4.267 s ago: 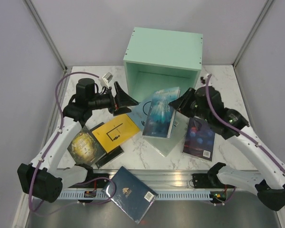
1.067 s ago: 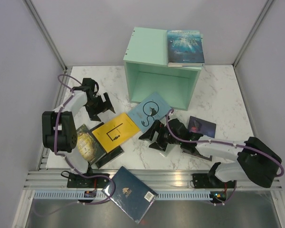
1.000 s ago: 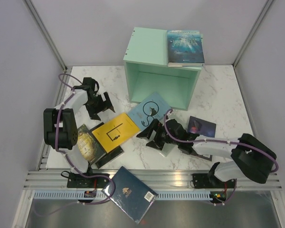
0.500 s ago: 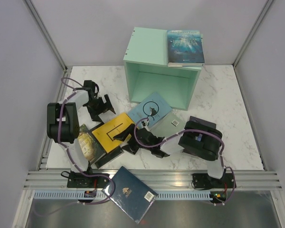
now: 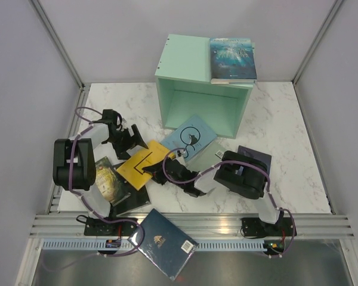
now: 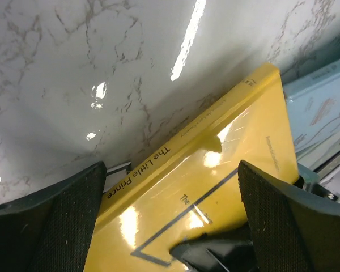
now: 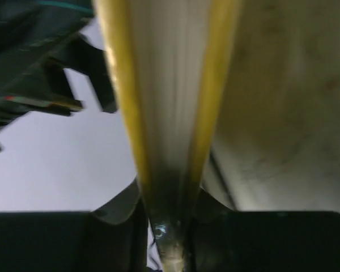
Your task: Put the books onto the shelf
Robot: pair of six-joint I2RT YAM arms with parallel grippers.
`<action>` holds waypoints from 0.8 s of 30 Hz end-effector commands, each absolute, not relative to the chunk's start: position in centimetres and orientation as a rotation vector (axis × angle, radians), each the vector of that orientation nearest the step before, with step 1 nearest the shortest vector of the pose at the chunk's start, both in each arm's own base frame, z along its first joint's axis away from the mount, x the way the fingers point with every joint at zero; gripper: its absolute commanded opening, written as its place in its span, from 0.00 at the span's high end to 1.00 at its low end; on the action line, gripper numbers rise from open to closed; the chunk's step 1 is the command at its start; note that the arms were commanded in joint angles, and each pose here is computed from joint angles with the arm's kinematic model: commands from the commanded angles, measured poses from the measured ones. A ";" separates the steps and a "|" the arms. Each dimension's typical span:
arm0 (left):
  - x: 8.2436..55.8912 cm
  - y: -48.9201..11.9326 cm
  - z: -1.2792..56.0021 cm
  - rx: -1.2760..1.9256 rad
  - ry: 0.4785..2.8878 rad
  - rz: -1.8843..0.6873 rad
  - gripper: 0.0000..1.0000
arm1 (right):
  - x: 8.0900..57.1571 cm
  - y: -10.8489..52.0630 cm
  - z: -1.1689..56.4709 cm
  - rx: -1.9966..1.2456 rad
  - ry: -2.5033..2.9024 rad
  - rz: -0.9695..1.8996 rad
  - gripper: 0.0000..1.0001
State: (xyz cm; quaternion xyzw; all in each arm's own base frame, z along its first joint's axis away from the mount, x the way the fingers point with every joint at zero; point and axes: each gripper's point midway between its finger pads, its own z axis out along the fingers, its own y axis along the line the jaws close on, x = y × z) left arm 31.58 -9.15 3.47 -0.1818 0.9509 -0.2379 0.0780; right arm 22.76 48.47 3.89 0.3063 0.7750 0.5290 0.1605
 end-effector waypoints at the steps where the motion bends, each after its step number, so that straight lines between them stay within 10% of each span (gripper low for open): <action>1: 28.1 -11.6 5.7 -0.651 2.916 -0.920 0.02 | 23.8 47.0 5.2 0.880 2.199 1.396 0.78; 4: 28.4 -11.9 7.4 -0.656 2.880 -0.955 0.02 | 23.6 47.0 8.3 0.764 2.213 1.395 1.00; 24: 27.7 -15.8 25.0 -0.119 2.236 -1.392 0.01 | 20.0 41.3 33.3 0.053 2.009 1.683 1.00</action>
